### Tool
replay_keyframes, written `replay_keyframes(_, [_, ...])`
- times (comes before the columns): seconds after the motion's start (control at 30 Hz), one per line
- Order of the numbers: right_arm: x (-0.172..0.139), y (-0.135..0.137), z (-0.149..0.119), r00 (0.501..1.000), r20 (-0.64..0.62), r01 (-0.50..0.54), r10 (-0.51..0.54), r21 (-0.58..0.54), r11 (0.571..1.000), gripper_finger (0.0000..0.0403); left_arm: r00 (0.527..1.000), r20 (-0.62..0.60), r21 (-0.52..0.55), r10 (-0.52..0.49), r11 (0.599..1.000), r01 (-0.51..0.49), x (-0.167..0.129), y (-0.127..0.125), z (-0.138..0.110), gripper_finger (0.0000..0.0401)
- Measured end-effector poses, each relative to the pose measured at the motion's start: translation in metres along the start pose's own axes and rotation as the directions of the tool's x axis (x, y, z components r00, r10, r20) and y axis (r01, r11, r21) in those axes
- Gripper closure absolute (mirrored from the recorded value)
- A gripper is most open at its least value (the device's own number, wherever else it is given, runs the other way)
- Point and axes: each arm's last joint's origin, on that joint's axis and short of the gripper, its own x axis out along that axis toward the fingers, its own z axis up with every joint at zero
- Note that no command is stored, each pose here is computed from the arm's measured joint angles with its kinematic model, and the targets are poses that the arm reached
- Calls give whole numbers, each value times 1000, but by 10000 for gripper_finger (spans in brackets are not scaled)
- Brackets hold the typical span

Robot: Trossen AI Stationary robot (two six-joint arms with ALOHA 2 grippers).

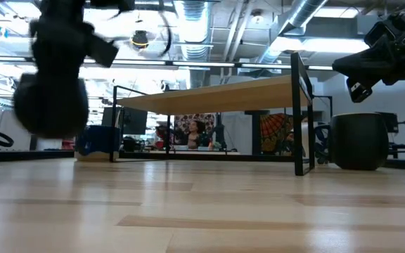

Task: Place coffee mugs
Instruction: Put the black mug on the shelf

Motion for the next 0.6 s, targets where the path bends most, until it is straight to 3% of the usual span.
replay_keyframes(0.17, [0, 0, 0, 1000, 1, 0, 0, 0, 1000, 347, 980, 185, 24, -71, 997, 67, -53, -7, 18, 395])
replay_keyframes(0.3, [0, 0, 0, 1000, 0, 0, 0, 1, 1000, 347, 933, 334, 84, -135, 990, 114, -99, -13, 39, 396])
replay_keyframes(0.5, [0, 0, 0, 1000, 0, 0, 0, 4, 1000, 347, 874, 472, 151, -115, 987, 48, -141, -9, 95, 398])
replay_keyframes(0.6, [0, 0, 0, 1000, 0, 0, 0, 4, 1000, 347, 884, 463, 153, -72, 988, 1, -145, 2, 130, 398])
